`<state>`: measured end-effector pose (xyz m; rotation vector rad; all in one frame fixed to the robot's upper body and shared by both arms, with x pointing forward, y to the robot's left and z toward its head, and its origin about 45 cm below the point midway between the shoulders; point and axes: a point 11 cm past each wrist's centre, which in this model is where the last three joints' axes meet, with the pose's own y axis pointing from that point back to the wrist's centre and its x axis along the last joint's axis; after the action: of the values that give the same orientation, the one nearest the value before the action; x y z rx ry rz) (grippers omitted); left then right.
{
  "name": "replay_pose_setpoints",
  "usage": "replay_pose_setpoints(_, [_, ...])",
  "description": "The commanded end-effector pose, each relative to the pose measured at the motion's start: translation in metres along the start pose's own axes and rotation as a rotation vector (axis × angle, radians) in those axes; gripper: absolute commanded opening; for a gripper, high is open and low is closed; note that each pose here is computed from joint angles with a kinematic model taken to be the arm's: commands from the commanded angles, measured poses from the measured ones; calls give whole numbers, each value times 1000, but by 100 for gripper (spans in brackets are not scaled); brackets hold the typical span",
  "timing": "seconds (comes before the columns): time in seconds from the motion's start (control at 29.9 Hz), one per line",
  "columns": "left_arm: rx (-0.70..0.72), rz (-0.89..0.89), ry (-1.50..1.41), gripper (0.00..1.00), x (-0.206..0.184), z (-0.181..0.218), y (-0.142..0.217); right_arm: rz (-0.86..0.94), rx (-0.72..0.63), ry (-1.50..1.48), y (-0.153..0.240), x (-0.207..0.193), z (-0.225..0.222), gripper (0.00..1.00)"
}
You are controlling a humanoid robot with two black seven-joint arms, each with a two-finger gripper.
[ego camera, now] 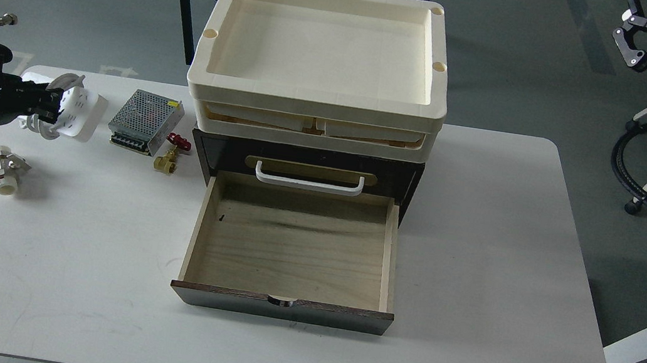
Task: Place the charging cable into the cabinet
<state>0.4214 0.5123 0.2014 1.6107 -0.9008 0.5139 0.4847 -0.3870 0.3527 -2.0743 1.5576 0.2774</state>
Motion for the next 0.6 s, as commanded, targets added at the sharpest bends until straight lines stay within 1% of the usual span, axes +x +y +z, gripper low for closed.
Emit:
replay_pose_setpoints(0.0, [27,7,0,9,4,-14,7,0,3,1,0,0,-1,99])
replay_pose_setpoints(0.2, [94,27,2,10,12,-47,28,0,8,0,0,0,-3,99])
replay_pose_setpoints(0.33, [154,46,9,10,19,-77,50,2,11,1,0,1,-4,99])
replay_pose_setpoints(0.57, [249,52,42,10,11,-131,100,6,17,9,2,4,-9,99])
